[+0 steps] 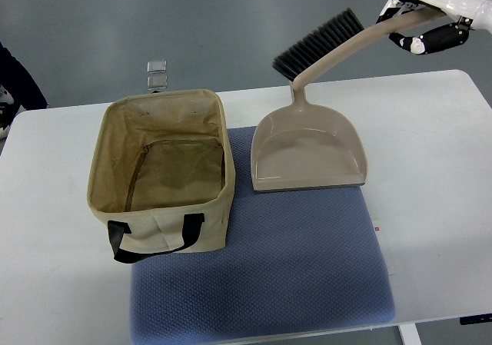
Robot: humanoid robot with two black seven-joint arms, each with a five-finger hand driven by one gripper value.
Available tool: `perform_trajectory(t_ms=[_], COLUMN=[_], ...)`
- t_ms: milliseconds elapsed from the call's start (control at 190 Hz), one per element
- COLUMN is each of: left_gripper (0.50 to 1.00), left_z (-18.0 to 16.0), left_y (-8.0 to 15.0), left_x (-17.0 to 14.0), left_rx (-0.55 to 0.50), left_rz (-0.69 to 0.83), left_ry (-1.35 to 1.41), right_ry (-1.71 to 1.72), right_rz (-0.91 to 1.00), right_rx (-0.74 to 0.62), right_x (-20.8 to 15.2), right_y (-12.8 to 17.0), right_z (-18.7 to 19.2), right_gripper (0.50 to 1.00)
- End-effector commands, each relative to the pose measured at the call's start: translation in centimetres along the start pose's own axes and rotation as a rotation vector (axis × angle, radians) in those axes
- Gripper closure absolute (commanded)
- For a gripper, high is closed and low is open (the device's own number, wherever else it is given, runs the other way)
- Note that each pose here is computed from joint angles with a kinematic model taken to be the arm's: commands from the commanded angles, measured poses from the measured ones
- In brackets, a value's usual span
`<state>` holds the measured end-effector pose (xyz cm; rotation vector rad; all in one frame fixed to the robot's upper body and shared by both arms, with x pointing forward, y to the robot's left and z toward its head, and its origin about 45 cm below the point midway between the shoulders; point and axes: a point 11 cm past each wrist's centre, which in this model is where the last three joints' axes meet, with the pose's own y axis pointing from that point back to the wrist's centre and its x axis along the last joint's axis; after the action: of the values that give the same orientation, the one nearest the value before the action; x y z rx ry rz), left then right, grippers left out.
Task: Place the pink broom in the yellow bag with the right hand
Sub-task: 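Lift the brush with the right hand and carry it over the bag, then lower the brush into the beige bag and open the right hand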
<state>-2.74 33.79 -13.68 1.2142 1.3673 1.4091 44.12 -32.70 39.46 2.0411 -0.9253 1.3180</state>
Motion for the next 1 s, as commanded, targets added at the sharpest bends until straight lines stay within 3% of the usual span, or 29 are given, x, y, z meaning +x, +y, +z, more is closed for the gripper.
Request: perform_trajectory(t_ms=[0, 273, 557, 851, 993], left_gripper=[0.500, 0.500, 0.500, 0.500, 0.500], left_z=[0.1, 0.1, 0.1, 0.1, 0.0], left_y=[0.0, 0.0, 0.0, 0.0, 0.0], left_x=[0.0, 0.0, 0.0, 0.0, 0.0], left_rx=[-0.001, -0.001, -0.001, -0.001, 0.000], left_rz=[0.000, 0.000, 0.000, 0.000, 0.000], left_ry=[0.000, 0.000, 0.000, 0.000, 0.000], right_ry=[0.019, 0.056, 0.074, 0.191, 0.217], right_rz=[0.004, -0.061, -0.187, -0.259, -0.264], right_rx=[0.054, 0.124, 0.171, 0.241, 0.247], right_x=[0.5, -1.5, -8.2, -14.6, -15.6], right_y=[-2.9, -9.5, -15.5, -18.1, -18.2], right_z=[-2.5, -6.8, -10.6, -14.2, -14.3], right_gripper=[1.000, 1.000, 1.000, 1.000, 0.946])
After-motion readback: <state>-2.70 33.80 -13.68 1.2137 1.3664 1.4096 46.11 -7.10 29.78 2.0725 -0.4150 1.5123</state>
